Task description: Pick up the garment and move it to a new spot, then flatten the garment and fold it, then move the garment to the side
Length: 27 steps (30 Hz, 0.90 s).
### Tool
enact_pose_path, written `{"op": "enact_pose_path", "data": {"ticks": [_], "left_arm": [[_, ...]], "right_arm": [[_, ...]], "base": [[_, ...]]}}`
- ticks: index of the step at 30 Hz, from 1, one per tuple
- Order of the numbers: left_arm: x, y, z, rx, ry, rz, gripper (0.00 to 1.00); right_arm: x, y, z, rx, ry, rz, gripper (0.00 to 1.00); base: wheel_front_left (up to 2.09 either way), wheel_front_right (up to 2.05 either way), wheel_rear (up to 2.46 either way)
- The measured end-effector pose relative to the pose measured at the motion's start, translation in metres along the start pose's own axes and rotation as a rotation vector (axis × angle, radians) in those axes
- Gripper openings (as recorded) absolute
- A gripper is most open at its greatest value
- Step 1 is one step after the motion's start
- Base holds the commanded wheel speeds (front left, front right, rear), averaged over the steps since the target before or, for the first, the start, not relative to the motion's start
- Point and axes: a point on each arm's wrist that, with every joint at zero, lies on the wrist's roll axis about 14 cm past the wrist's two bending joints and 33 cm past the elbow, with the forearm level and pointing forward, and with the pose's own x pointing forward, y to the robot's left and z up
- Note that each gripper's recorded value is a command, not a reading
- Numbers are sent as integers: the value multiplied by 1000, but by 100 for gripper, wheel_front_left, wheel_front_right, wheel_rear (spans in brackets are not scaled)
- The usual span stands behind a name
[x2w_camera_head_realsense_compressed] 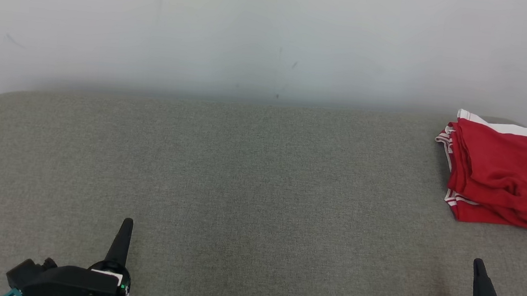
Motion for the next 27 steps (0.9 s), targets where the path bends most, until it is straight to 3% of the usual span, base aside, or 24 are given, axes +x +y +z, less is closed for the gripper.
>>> {"op": "enact_pose_path", "data": {"ticks": [27], "left_arm": [[13, -15, -6, -194, 36, -41, 0]], "right_arm": [[3, 9, 12, 196, -14, 38, 0]], "base": [[0, 0, 0]]}}
